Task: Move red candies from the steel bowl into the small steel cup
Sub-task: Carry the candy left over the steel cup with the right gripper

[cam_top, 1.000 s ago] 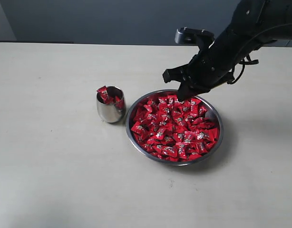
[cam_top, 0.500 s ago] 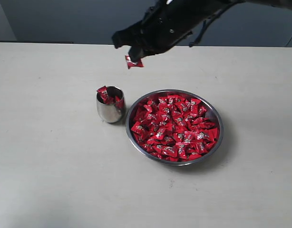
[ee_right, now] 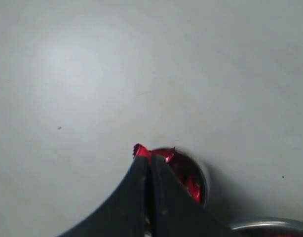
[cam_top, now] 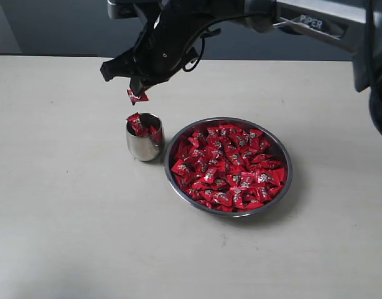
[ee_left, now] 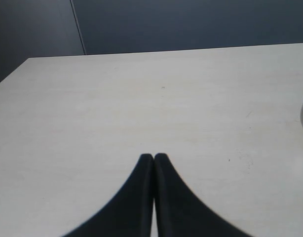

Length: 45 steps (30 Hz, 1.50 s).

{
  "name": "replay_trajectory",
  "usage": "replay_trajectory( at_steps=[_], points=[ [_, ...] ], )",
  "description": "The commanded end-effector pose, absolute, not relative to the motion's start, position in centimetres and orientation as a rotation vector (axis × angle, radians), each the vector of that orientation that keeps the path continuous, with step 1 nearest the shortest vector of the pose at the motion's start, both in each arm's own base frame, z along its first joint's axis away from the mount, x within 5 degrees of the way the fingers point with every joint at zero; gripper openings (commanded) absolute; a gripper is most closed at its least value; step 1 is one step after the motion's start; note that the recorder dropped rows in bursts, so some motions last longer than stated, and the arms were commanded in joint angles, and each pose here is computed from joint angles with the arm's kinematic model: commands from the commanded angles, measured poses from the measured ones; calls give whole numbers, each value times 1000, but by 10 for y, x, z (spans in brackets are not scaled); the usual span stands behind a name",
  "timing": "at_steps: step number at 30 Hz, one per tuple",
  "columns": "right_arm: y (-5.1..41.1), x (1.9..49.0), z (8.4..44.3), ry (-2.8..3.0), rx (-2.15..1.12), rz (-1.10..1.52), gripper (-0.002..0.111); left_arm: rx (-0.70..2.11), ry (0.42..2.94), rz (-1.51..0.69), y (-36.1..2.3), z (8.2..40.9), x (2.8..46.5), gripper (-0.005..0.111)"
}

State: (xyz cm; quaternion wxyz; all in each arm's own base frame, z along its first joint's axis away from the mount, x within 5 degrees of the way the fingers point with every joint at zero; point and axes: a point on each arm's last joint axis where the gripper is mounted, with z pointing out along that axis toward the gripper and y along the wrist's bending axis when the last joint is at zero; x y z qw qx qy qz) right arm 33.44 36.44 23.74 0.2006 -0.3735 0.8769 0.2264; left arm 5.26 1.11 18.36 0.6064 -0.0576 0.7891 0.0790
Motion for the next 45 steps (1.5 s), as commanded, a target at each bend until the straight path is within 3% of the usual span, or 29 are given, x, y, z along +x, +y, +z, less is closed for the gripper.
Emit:
replay_trajectory(
  at_steps=[1,45],
  points=[
    [366,341,222,2499,-1044,562,-1,-126,1817,179,11,183,53,0],
    [374,341,189,2496,-1133,396,-1,-126,1817,179,11,183,53,0]
  ],
)
